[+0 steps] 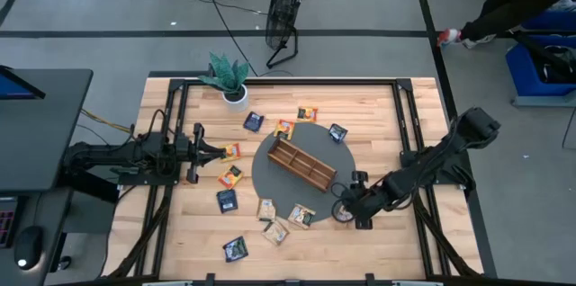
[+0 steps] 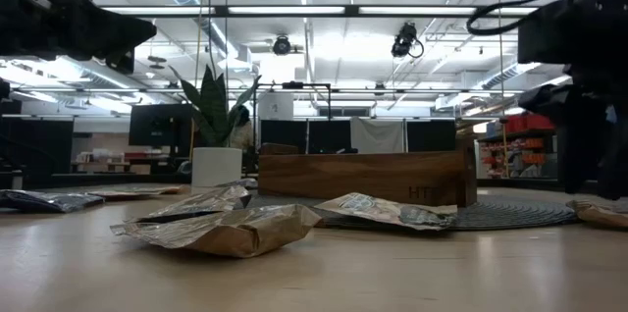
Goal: Pick & Place Tea
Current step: Put the brown tea bag into the right section of the wooden organizer
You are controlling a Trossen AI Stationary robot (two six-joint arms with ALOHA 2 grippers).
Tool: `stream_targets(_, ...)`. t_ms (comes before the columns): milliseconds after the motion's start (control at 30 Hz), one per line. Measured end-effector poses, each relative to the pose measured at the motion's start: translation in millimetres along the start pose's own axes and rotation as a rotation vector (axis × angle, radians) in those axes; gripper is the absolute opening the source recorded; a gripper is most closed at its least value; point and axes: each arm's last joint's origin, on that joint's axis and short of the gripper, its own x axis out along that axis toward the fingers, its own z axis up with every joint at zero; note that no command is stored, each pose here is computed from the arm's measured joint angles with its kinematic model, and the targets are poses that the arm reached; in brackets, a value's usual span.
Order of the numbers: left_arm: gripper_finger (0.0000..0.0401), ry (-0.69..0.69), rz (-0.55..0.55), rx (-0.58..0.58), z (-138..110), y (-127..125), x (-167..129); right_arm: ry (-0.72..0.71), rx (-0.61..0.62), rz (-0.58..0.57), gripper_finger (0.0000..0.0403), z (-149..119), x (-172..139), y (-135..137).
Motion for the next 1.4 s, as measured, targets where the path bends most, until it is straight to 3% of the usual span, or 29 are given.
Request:
stream_targets(533,0.0041,0.007,0.0,-0.006,-0.6,0.0,0.0,-0.025,-0.055,-0.026,0.0161,2.0,11.3,3.3)
stream_targets(1033,0.0041,0.007,0.0,-0.001,-0.6,0.0,0.0,0.001,-0.021,0.008,0.0006,1.0,11.4,3.7)
stream_targets(1400,0.0041,0.006,0.0,0.001,-0.6,0.0,0.0,-0.036,0.056,0.051,0.008,5.7,-1.0,1.1)
